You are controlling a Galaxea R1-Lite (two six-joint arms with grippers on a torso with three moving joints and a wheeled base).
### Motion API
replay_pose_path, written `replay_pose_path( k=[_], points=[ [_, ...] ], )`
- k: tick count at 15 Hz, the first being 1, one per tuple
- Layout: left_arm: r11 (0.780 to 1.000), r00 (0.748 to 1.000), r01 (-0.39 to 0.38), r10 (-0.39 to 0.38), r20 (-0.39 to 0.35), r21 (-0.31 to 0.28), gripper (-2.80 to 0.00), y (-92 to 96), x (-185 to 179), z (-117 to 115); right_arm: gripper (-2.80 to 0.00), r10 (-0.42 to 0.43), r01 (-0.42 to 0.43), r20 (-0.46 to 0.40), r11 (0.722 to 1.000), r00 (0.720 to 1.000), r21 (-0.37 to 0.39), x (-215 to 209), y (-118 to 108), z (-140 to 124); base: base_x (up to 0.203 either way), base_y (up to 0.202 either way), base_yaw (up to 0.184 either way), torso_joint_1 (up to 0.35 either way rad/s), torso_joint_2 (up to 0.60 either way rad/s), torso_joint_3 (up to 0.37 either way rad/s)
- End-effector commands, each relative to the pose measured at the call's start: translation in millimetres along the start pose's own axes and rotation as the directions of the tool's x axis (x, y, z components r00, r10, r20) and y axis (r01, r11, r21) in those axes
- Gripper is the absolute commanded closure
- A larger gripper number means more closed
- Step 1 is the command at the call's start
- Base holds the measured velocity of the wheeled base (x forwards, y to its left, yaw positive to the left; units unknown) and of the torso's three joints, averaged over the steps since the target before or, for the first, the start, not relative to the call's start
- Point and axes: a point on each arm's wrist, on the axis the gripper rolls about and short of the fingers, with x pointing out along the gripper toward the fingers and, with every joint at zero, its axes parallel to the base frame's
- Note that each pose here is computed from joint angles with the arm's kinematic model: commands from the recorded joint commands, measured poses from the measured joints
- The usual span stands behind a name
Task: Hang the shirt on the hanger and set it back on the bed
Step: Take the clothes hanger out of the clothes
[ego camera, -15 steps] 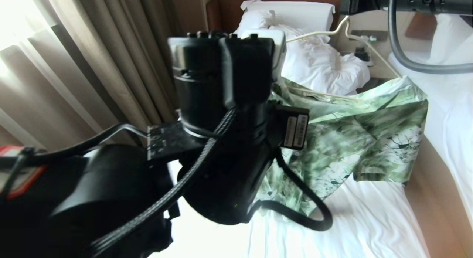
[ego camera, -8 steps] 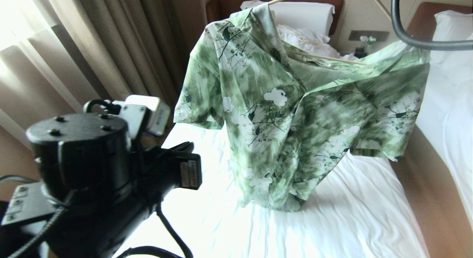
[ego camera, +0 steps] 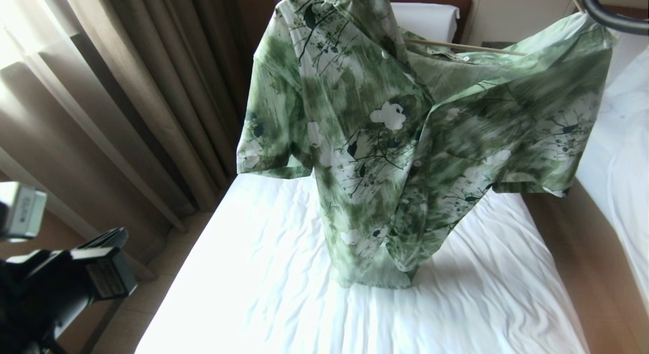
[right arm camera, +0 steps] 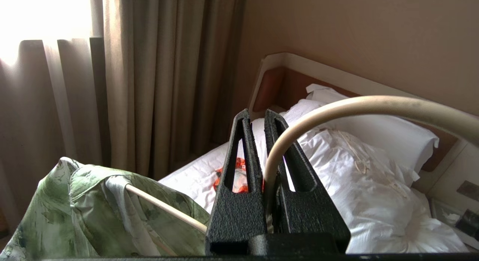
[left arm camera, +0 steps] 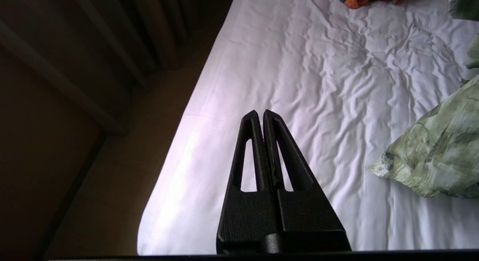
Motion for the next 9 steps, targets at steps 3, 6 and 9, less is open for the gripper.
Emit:
replay_pose_path(
  k=[3,6,9],
  points=[
    [0.995,0.996,-0.072,0.075,0.056,-0.065,0.0,42.1,-37,-18,0.0,-0.015,0.015,0.035,1.0,0.999,-0.003,-7,-5,11,0.0,0.0,0.0,0.0,0.0,0.0],
    [0.987,0.988,-0.149,0.151,0.034,-0.062,0.0,55.1,-46,-31,0.0,-0.025,0.026,0.046,1.0,0.999,-0.004,-11,-10,16,0.0,0.0,0.0,0.0,0.0,0.0],
    [0.982,0.983,-0.175,0.179,0.043,-0.076,0.0,58.1,-48,-32,0.0,-0.029,0.029,0.05,1.0,0.998,-0.005,-13,-11,19,0.0,0.0,0.0,0.0,0.0,0.0]
  ],
)
